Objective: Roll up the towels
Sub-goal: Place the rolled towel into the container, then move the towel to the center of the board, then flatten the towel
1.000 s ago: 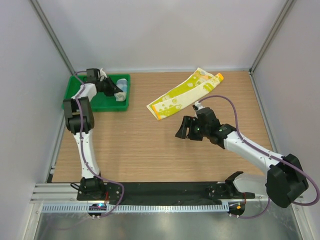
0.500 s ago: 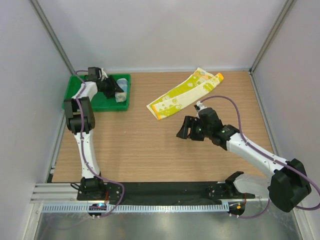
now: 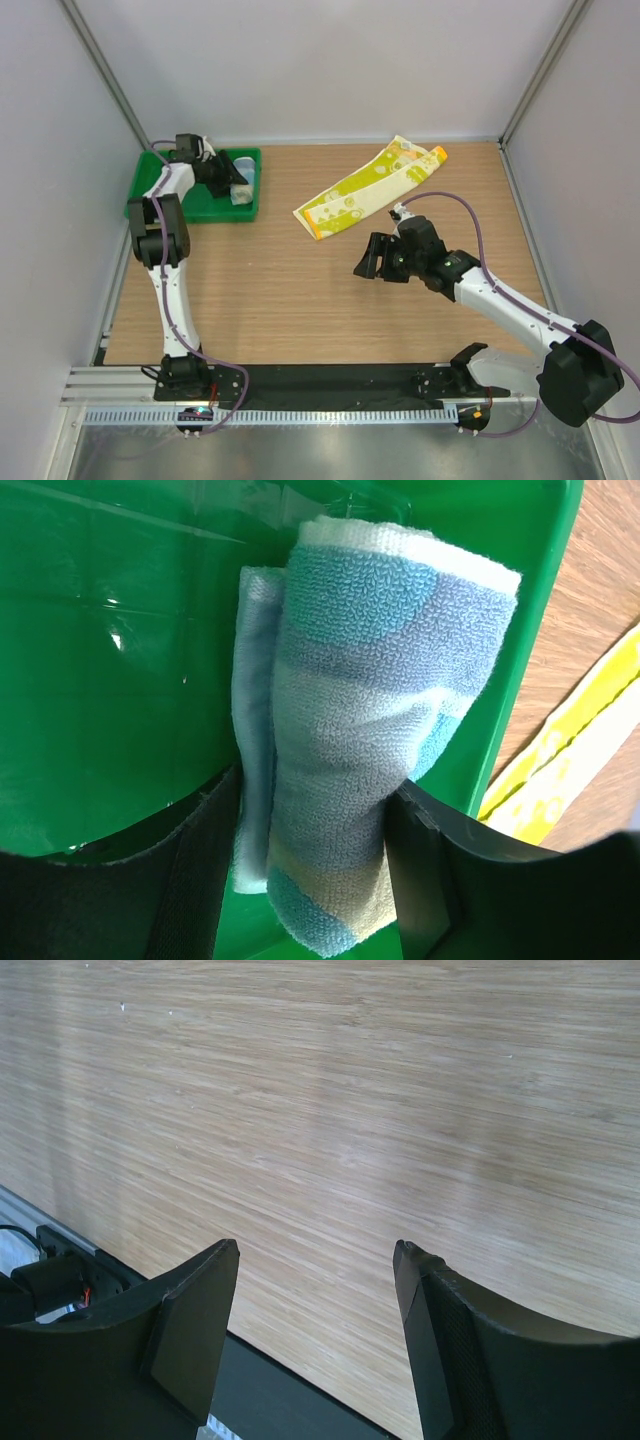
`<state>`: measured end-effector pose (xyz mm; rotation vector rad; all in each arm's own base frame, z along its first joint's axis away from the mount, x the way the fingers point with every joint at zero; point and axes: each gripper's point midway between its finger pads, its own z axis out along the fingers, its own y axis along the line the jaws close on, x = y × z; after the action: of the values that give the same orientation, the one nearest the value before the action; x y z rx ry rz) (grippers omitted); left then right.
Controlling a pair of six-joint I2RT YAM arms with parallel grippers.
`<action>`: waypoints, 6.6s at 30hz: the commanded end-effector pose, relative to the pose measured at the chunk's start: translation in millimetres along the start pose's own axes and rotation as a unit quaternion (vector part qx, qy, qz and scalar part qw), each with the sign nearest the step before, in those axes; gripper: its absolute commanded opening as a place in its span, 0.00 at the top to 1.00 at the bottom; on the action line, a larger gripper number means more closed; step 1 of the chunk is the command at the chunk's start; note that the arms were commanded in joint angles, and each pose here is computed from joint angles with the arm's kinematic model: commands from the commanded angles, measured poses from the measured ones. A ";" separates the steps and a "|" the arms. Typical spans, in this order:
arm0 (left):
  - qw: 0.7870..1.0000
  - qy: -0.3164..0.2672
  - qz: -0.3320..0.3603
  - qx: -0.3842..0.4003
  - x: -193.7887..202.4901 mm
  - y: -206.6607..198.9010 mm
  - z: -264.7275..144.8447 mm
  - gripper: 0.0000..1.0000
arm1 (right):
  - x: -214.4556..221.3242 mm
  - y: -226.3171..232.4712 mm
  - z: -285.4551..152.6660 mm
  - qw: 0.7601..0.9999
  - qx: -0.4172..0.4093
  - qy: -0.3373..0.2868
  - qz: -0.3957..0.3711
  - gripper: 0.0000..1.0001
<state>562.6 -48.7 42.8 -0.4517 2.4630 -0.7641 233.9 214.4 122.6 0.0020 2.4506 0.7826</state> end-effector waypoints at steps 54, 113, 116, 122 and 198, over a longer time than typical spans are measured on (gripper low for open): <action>0.953 -0.220 0.050 -0.200 -16.9 -65.0 -261.1 0.02 | -49.5 -2.8 38.1 0.994 0.086 0.007 -0.073 0.29; 0.954 -0.213 0.146 -0.154 150.6 -48.1 -293.2 0.15 | -4.1 115.5 89.4 0.992 0.010 -0.111 0.050 0.26; 0.958 -0.189 0.172 -0.127 162.4 -66.0 -280.9 0.21 | -20.5 72.0 45.8 0.980 0.072 -0.181 0.037 0.13; 0.968 -0.118 0.182 -0.126 203.7 -91.1 -242.5 0.26 | -57.0 26.1 -23.8 0.952 0.167 -0.257 -0.011 0.08; 0.956 0.001 0.204 -0.210 272.6 -82.8 -55.2 1.00 | -31.3 -9.2 -44.2 0.961 0.191 -0.200 -0.031 0.13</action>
<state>318.3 -207.9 23.8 -0.0674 2.6194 -0.0373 231.8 181.0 140.8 0.1524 2.2242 0.2156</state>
